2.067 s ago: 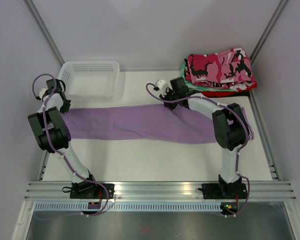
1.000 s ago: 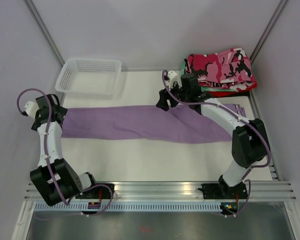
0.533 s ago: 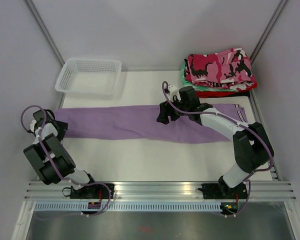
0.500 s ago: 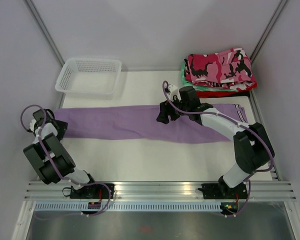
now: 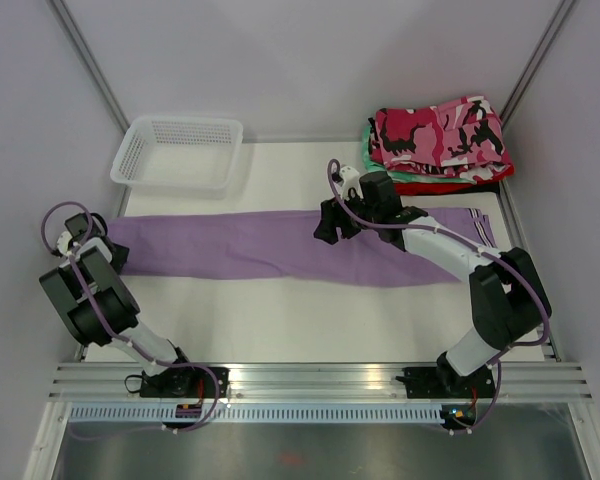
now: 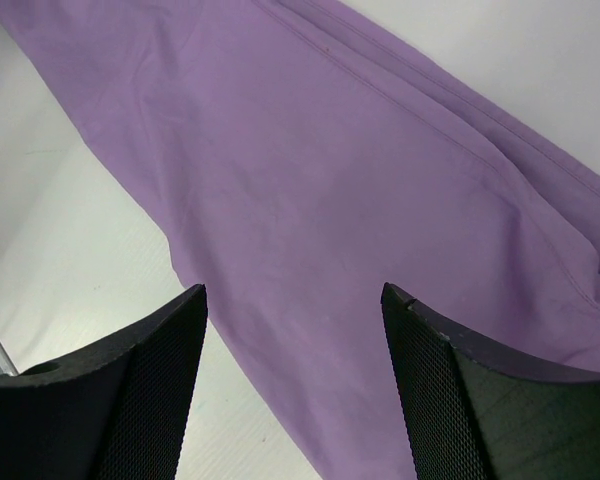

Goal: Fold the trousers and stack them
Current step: Fold the trousers

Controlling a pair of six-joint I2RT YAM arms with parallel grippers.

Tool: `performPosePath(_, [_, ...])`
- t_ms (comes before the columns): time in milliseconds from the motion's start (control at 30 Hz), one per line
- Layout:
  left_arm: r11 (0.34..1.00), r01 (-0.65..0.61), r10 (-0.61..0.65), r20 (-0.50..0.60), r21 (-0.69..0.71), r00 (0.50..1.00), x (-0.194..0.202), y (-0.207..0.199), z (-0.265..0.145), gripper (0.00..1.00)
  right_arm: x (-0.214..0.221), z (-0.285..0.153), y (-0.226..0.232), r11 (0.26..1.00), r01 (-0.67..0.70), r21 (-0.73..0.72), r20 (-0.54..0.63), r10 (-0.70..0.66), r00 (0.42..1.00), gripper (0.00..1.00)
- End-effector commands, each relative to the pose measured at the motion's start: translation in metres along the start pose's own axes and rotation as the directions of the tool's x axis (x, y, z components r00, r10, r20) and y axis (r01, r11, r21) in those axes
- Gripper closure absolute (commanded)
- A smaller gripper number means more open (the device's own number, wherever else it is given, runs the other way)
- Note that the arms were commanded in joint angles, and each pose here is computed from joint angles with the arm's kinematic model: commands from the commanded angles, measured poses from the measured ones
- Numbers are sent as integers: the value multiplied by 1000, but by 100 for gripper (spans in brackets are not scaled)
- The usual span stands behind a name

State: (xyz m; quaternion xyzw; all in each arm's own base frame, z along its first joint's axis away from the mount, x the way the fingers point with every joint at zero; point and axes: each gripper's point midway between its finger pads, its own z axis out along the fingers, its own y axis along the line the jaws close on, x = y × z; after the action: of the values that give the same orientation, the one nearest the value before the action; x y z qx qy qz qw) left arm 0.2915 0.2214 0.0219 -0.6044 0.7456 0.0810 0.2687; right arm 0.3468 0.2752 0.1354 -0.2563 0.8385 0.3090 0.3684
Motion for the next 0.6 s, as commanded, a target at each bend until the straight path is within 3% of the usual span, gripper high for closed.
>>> performPosePath(0, [999,-28,27,59,21,998,-21,-11,4,43,-7,2,-5,999,-7,38,39,5,999,23])
performPosePath(67, [999,-36,35,62,15,997,-24,-11,4,53,-7,1,-5,999,-21,43,45,19,999,23])
performPosePath(100, [999,-41,40,62,13,997,-24,-11,5,66,-7,1,-4,999,-27,38,46,25,999,24])
performPosePath(167, [999,-51,51,54,10,997,-24,-11,6,80,-11,1,1,999,-46,17,63,45,997,24])
performPosePath(200, [998,-55,54,51,8,997,-23,-11,6,94,-8,1,4,999,-53,5,60,53,997,24])
performPosePath(233, [998,-58,57,51,8,997,-23,-11,6,98,-7,1,7,998,-62,-10,60,62,996,24])
performPosePath(567, [995,-99,97,132,9,986,-42,-9,-13,98,-1,-6,8,999,-39,3,53,39,998,24])
